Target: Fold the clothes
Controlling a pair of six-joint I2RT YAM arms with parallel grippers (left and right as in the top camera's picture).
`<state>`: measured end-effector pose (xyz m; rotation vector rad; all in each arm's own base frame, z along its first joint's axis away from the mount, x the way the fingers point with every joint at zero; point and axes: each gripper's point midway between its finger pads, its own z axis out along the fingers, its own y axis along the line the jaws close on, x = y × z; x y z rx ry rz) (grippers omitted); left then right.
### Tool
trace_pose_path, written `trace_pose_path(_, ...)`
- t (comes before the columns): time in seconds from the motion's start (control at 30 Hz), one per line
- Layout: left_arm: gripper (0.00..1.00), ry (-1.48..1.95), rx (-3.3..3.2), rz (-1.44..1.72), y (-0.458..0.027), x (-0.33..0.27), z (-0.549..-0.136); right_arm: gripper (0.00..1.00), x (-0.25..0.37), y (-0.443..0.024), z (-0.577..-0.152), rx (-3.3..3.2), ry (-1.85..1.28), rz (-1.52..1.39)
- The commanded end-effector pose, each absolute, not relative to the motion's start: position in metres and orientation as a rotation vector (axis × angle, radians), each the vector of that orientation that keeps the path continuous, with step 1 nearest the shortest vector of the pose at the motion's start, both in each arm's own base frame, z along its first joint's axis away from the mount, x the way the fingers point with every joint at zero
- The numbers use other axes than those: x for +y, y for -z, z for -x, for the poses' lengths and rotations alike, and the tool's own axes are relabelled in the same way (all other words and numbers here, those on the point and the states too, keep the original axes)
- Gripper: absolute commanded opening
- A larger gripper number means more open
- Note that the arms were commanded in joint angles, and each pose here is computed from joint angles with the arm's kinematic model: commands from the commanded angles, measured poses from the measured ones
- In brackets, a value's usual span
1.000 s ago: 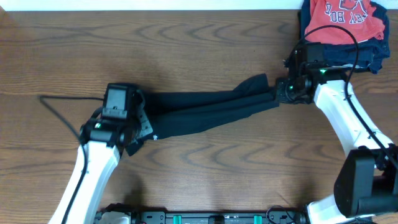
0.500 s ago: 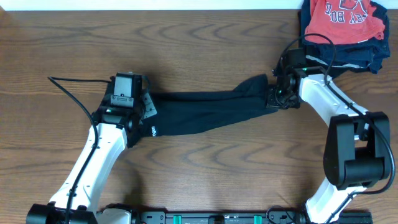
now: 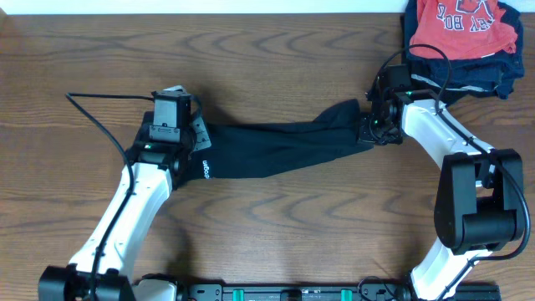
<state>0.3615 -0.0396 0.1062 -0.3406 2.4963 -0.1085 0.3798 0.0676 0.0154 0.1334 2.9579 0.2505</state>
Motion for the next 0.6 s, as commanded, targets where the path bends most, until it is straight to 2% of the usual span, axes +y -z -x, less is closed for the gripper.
trace_pose_path(0.0, 0.06, 0.038, 2.544, 0.315, -0.091, -0.033, -0.365, 0.01, 0.075, -0.015, -0.382, 2.954, -0.253, -0.086)
trace_pose_path(0.1, 0.07, 0.013, 2.613, 0.315, -0.07, -0.033, -0.361, 0.01, 0.075, -0.016, -0.386, 2.938, -0.256, -0.083)
trace_pose_path(0.13, 0.13, 0.006, 2.631, 0.314, -0.064, -0.032, -0.36, 0.01, 0.076, -0.017, -0.389, 2.922, -0.259, -0.081)
trace_pose_path(0.2, 0.16, -0.002, 2.654, 0.315, -0.056, -0.032, -0.358, 0.01, 0.08, -0.02, -0.398, 2.885, -0.285, -0.065)
trace_pose_path(0.37, 0.15, -0.016, 2.692, 0.316, -0.047, -0.032, -0.353, 0.01, 0.098, -0.03, -0.41, 2.819, -0.433, -0.016)
trace_pose_path(0.57, 0.15, -0.027, 2.723, 0.317, -0.044, -0.03, -0.346, 0.01, 0.105, -0.053, -0.417, 2.798, -0.458, 0.022)
